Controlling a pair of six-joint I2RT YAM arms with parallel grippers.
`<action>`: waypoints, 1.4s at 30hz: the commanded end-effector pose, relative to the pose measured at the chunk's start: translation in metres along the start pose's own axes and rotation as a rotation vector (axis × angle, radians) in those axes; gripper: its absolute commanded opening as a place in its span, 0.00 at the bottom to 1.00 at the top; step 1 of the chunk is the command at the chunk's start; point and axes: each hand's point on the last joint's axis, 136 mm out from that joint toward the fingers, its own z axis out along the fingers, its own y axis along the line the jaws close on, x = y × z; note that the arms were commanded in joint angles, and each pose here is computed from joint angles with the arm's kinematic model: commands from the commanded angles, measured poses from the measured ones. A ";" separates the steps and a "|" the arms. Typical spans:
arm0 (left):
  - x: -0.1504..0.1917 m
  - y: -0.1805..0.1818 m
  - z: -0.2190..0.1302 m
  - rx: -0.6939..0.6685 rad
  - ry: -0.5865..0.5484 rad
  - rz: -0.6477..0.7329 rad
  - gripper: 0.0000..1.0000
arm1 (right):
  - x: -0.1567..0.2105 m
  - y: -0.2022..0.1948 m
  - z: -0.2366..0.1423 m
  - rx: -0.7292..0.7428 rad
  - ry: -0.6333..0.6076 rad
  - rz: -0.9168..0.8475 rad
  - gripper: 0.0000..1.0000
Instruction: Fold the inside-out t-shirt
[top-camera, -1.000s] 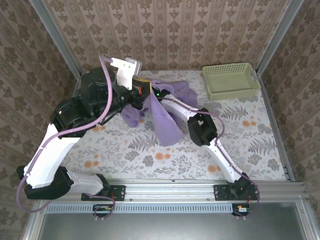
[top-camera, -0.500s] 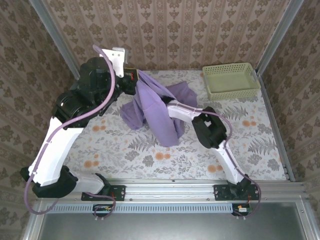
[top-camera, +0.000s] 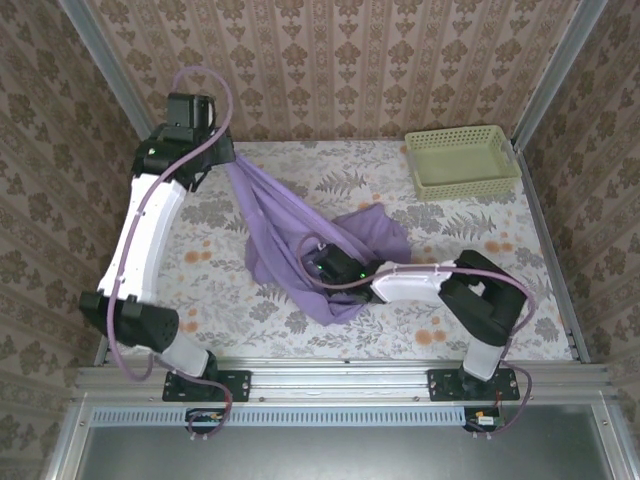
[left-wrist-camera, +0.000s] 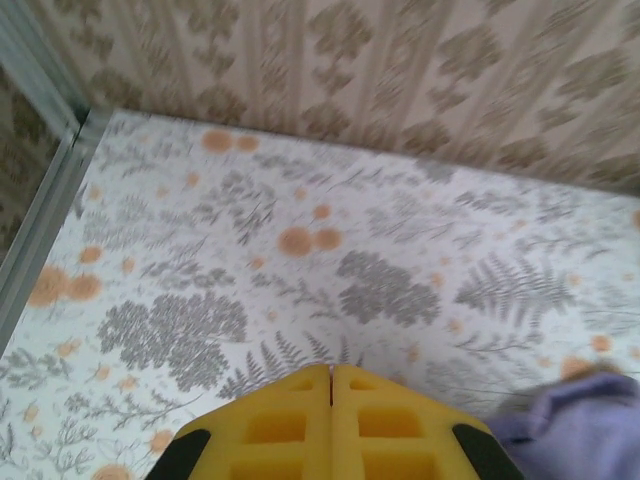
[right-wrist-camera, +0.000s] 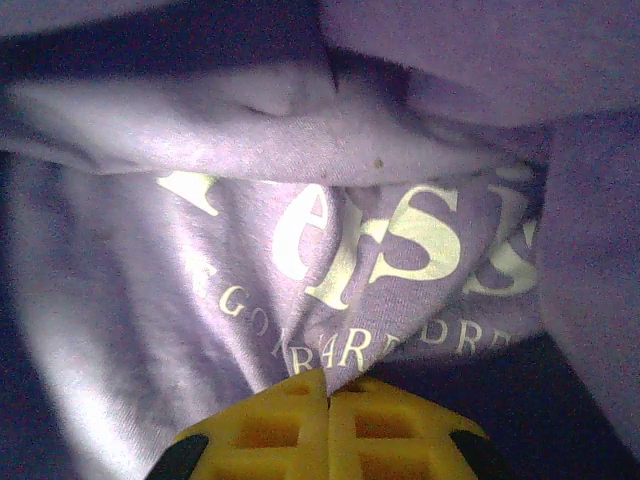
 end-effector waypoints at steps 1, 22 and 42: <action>0.023 0.020 0.058 -0.062 0.117 -0.019 0.00 | -0.024 0.014 -0.031 -0.118 -0.163 0.040 0.00; 0.208 -0.080 0.061 0.291 0.356 0.148 0.55 | -0.014 0.001 -0.039 -0.243 -0.219 0.221 0.00; 0.243 -0.160 0.138 0.428 0.482 0.118 0.69 | -0.004 0.027 -0.044 -0.375 -0.205 0.217 0.00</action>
